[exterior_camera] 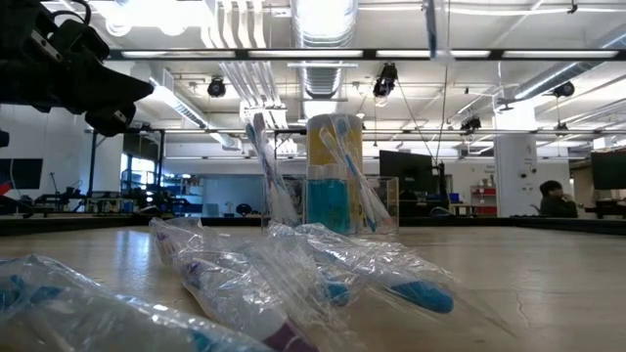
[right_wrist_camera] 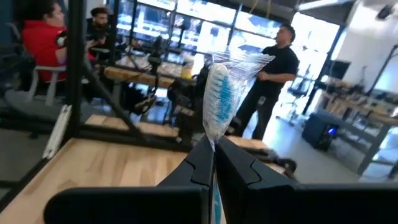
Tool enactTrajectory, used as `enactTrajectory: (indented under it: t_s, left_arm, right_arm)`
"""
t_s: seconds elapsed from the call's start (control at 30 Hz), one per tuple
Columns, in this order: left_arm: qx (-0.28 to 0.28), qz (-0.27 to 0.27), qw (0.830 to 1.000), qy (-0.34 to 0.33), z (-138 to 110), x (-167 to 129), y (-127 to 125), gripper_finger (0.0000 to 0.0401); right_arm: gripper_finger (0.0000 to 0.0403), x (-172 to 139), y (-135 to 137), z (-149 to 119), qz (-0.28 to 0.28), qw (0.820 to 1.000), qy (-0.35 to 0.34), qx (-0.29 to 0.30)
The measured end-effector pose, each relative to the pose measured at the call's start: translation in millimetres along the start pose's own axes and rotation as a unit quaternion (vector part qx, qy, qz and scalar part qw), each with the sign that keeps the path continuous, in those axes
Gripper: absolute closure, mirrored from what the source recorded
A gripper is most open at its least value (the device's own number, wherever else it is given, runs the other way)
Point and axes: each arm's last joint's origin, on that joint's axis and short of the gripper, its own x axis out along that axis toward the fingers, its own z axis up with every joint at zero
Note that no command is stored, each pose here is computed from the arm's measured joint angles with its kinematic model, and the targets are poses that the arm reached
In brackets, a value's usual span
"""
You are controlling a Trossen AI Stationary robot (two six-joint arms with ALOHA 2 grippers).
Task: Pick & Place toothbrushing station
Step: Put the blue toothbrush into the transparent organizer
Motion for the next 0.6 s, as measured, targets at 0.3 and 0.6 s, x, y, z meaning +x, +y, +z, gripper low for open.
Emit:
enactTrajectory:
  t_s: [0.3,0.6]
  left_arm:
    - [0.0,0.0,1.0,0.0,-0.4,0.1,0.1,0.0391]
    - [-0.001,-0.002,1.0,-0.008,-0.5,0.7,0.2,0.0391]
  right_arm:
    - [0.0394,17.4,-26.4,-2.4,-0.012,0.999,-0.037,-0.008]
    - [0.0394,25.7,-54.2,-31.5,-0.056,0.998,-0.013,0.014]
